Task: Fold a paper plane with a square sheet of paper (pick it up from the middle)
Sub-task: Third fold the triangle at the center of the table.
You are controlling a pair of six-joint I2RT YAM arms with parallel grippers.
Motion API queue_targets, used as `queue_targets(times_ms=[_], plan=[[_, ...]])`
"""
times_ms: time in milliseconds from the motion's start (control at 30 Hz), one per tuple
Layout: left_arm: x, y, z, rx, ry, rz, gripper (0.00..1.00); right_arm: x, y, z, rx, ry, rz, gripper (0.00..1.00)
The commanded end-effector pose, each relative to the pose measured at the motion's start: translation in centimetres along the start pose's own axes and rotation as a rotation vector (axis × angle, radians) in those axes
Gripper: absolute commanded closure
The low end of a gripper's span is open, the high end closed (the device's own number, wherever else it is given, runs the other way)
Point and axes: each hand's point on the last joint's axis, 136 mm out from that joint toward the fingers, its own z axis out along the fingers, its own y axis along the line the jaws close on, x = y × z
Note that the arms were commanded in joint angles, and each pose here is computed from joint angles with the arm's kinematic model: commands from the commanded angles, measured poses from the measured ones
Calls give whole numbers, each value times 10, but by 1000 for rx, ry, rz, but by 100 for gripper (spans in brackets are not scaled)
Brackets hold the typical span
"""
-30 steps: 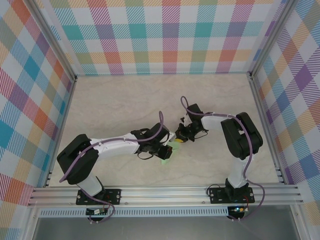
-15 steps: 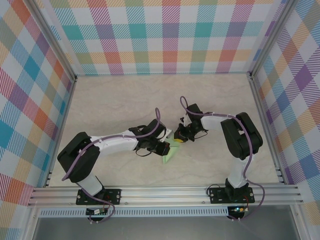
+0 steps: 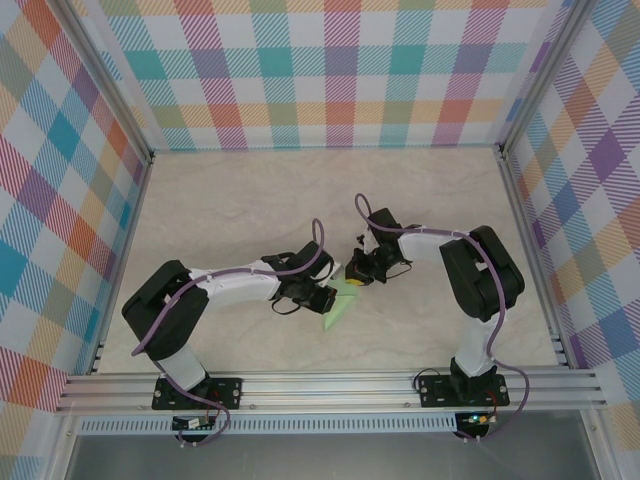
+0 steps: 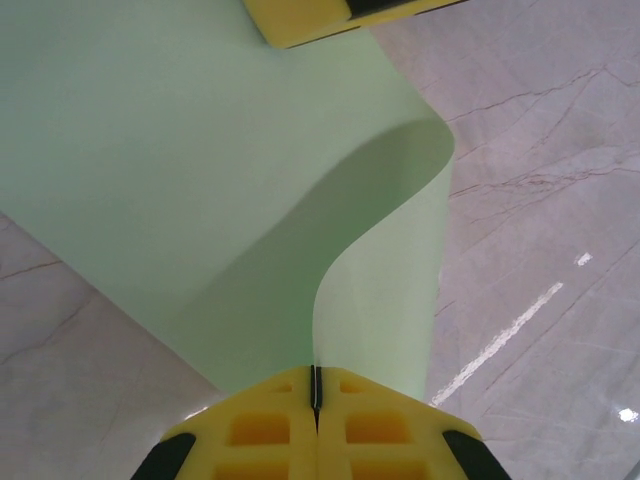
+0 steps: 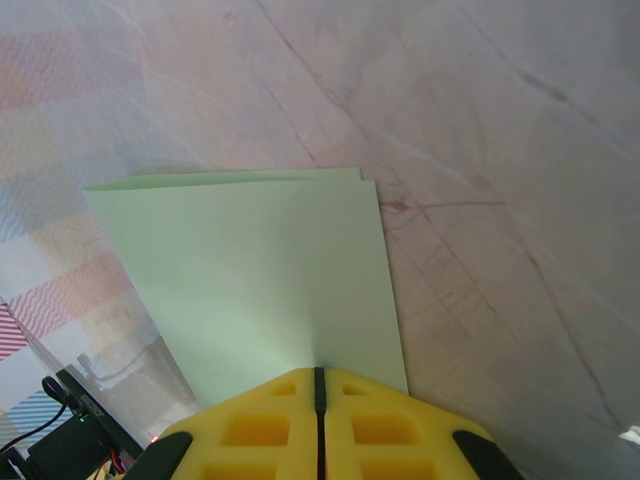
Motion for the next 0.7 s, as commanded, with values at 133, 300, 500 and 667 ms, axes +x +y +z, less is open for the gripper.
queue_targets(times_ms=[133, 300, 500, 667], plan=[[11, 16, 4, -46, 18, -26, 96, 11, -16, 3, 84, 21, 40, 92], [13, 16, 5, -37, 10, -55, 95, 12, -19, 4, 96, 23, 47, 92], [4, 8, 4, 7, -32, -53, 94, 13, -19, 4, 94, 23, 44, 92], [-5, 2, -1, 30, -66, -38, 93, 13, -20, 4, 96, 24, 46, 92]])
